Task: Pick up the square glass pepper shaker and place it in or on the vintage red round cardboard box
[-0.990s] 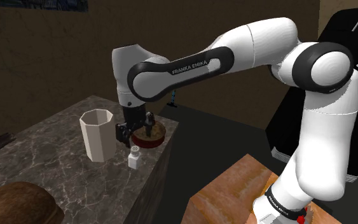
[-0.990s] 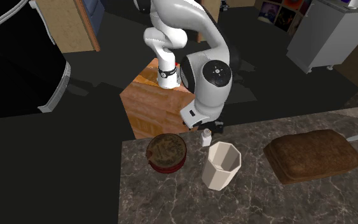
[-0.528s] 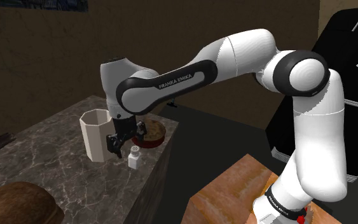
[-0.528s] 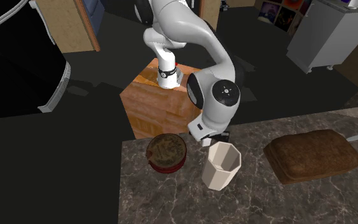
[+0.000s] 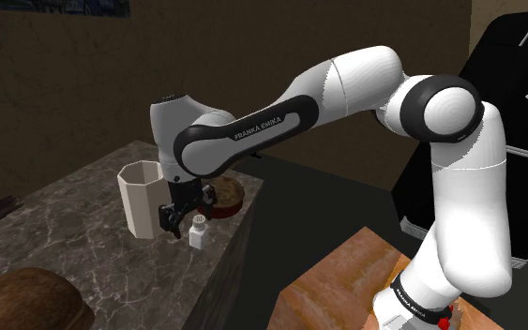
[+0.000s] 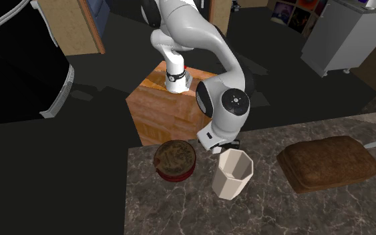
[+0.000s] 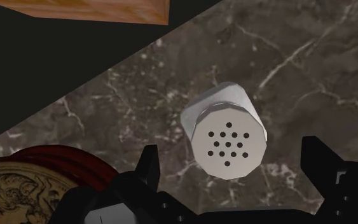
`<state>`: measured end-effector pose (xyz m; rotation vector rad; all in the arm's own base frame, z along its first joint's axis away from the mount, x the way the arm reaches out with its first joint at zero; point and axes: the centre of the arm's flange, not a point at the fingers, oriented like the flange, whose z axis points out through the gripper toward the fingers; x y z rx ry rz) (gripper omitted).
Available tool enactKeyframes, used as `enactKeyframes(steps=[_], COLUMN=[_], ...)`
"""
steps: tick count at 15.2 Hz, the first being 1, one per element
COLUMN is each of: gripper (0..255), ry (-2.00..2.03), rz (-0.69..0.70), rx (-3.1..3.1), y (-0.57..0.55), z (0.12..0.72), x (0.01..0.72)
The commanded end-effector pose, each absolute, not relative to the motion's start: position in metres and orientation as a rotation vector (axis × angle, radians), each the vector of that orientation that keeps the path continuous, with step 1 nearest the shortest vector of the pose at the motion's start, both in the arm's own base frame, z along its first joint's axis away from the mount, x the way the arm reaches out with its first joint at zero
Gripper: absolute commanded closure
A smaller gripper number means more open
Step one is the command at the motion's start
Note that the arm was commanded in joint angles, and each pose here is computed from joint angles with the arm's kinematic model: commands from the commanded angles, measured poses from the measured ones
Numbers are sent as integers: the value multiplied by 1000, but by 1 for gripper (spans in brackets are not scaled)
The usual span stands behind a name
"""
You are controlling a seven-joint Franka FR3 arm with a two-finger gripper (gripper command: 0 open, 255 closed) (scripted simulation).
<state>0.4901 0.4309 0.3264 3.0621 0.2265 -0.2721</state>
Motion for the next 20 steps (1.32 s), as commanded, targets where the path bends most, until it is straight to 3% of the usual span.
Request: enactKeyframes(steps=[1, 2, 3, 12, 20], gripper=[0, 0, 255, 255, 255], ry=[227, 227, 227, 227, 227], rz=[-272, -272, -272, -272, -272], rx=[3062, 3062, 3062, 3062, 3062], y=[431, 431, 431, 431, 431], z=[326, 326, 326, 326, 369], x=[490, 490, 490, 490, 490])
